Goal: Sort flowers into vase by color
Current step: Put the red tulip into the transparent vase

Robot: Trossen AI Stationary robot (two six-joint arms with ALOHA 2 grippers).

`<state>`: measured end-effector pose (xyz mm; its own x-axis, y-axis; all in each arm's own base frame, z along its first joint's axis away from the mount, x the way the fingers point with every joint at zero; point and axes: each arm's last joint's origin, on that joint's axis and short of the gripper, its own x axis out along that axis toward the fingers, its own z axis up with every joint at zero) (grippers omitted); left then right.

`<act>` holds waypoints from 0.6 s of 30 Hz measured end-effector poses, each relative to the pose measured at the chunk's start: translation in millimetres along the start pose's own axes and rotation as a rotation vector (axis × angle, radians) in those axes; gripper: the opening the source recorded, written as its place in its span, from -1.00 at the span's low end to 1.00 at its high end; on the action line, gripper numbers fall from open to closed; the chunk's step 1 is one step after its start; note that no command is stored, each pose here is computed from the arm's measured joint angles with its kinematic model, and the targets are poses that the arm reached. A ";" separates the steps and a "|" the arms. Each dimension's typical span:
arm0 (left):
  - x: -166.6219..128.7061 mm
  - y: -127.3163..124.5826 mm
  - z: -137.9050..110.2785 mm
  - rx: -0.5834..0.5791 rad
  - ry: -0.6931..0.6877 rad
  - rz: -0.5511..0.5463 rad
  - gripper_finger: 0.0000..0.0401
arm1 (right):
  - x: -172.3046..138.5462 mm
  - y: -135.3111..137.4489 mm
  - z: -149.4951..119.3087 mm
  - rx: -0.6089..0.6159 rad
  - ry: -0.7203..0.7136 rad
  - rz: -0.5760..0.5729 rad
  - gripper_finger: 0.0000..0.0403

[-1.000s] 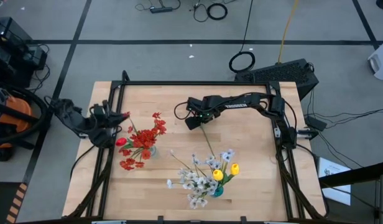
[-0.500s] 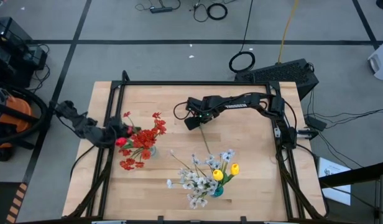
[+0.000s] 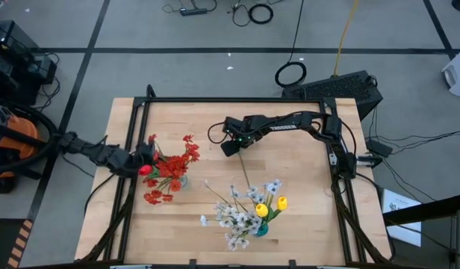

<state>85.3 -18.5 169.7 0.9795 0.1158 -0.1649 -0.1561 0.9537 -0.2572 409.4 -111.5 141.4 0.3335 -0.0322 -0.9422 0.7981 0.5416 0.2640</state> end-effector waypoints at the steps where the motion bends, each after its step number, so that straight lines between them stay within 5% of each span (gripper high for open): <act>1: 1.2 1.3 1.3 0.007 -0.017 0.005 -1.00 | 0.0 0.0 0.0 0.000 0.000 0.000 -0.14; 18: 14.2 13.8 3.6 0.072 -0.157 -0.146 -1.00 | 0.0 0.6 -0.5 0.022 0.000 0.000 -0.14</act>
<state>97.4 -2.7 167.3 0.9997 0.0118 0.0212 -0.0074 0.9801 -0.1981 409.6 -110.8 141.4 0.3339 -0.0322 -0.9421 0.8089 0.5228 0.2688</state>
